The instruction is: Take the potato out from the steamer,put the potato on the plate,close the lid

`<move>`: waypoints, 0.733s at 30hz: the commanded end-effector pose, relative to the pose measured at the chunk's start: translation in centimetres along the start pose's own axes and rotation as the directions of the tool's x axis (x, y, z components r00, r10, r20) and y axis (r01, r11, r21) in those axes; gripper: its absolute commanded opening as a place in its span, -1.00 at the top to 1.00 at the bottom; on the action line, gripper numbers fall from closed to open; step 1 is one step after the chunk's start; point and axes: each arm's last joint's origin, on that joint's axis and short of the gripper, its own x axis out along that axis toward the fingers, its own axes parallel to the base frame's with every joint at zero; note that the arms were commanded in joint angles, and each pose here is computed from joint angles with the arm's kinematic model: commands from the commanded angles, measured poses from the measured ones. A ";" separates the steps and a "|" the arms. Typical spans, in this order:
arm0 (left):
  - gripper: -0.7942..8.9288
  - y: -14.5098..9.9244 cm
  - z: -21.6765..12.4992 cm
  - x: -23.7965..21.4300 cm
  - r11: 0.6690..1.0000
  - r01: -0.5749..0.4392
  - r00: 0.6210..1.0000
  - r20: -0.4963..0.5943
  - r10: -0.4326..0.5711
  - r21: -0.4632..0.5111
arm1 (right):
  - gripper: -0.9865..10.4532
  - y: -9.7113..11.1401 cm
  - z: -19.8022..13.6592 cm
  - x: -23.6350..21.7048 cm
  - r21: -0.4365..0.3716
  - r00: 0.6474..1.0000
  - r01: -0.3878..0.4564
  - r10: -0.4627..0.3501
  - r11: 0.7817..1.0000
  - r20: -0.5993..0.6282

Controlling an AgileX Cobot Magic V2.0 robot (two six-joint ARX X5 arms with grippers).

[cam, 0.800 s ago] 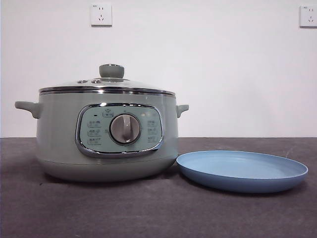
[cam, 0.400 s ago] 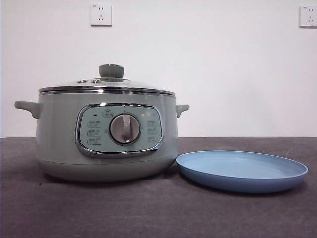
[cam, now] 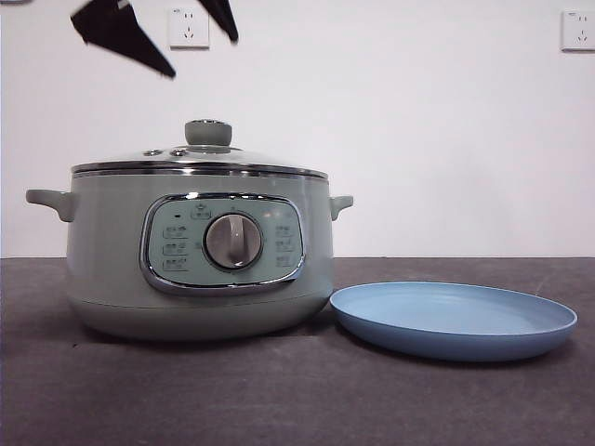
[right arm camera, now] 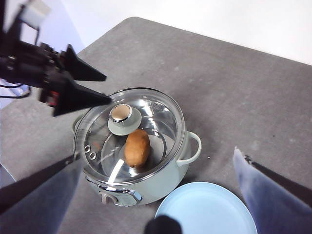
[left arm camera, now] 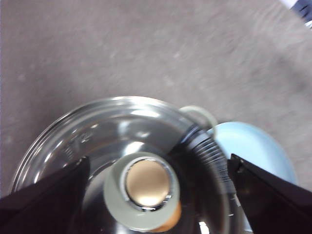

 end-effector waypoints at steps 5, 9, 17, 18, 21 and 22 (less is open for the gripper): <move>-0.14 0.2 -1.0 3.0 0.999 -0.029 0.993 -0.115 0.033 0.038 | -0.32 0.1 0.1 -0.1 0.005 1.000 0.006 -0.006 1.000 0.007; -0.13 0.2 -1.4 4.1 0.997 -0.054 0.986 -0.153 0.061 0.048 | -0.32 0.1 0.1 -0.1 0.005 1.000 0.006 -0.006 1.000 0.007; -0.12 0.1 -1.7 4.8 0.996 -0.066 0.982 -0.176 0.076 0.060 | -0.32 0.1 0.1 -0.1 0.006 1.000 0.006 -0.006 1.000 0.007; -0.11 0.1 -1.7 4.8 0.996 -0.068 0.981 -0.175 0.078 0.062 | -0.32 0.1 0.1 -0.1 0.006 1.000 0.006 -0.006 1.000 0.007; 0.13 0.2 -1.7 4.8 0.995 -0.065 0.981 -0.176 0.078 0.077 | -0.32 0.1 0.1 -0.1 0.010 1.000 0.006 -0.006 1.000 0.006; 0.18 0.2 -1.7 4.8 0.995 -0.064 0.981 -0.177 0.077 0.077 | -0.32 0.1 0.1 -0.1 0.011 1.000 0.006 -0.006 1.000 0.006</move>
